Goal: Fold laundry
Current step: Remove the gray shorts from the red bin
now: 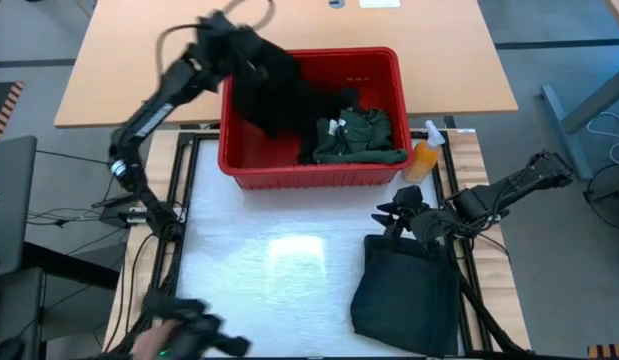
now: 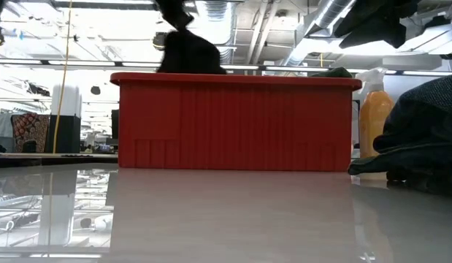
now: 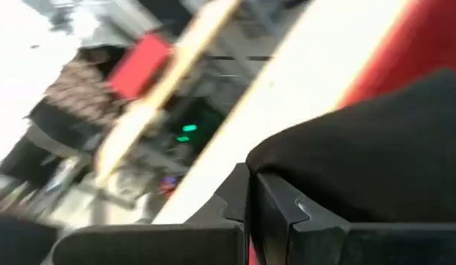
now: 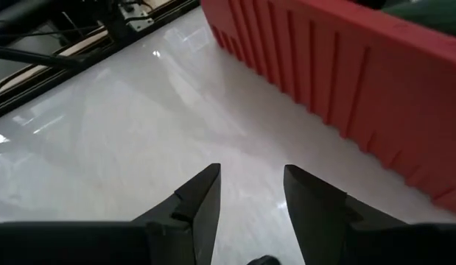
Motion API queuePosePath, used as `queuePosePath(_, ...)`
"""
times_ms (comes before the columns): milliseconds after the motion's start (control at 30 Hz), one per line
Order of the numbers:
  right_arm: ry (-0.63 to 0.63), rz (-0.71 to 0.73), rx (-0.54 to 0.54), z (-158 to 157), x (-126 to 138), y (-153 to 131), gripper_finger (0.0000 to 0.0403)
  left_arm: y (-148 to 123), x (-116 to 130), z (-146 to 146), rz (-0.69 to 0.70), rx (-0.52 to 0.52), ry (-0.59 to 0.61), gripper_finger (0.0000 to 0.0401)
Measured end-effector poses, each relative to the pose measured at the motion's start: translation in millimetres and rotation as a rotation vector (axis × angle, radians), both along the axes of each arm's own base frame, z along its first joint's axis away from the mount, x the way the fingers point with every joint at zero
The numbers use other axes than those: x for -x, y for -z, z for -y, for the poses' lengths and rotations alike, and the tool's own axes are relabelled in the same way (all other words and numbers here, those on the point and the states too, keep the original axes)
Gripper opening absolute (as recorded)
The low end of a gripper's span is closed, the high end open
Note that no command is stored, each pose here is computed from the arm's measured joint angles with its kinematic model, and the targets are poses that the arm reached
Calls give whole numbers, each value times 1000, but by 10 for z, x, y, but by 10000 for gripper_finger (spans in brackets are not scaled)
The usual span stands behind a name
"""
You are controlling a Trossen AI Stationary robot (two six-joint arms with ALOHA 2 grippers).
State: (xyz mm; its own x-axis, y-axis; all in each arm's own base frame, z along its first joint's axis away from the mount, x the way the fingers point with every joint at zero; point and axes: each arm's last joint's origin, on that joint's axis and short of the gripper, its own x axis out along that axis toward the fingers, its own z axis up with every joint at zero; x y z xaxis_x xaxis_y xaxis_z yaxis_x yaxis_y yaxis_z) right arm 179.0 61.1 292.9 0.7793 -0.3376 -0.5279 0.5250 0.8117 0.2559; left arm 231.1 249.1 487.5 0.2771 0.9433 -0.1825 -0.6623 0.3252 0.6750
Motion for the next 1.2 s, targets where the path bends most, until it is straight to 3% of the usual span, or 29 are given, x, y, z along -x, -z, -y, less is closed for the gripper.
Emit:
queuePosePath(167,10,-15,35,59,-20,-1,177,-307,395,176,129,-66,-68,0)
queuePosePath(367,50,-17,52,158,-54,-8,177,-200,433,134,161,46,-29,0)
queuePosePath(733,59,4,29,202,-84,-25,177,591,78,-200,139,313,115,7)
queuePosePath(967,60,14,-10,179,-81,-21,177,1106,-178,-316,83,488,217,78)
queuePosePath(1100,53,15,-33,164,-78,-18,177,1202,-350,-308,86,499,260,121)
queuePosePath(1200,64,23,-50,165,-78,-18,177,1214,-518,-247,120,494,374,141)
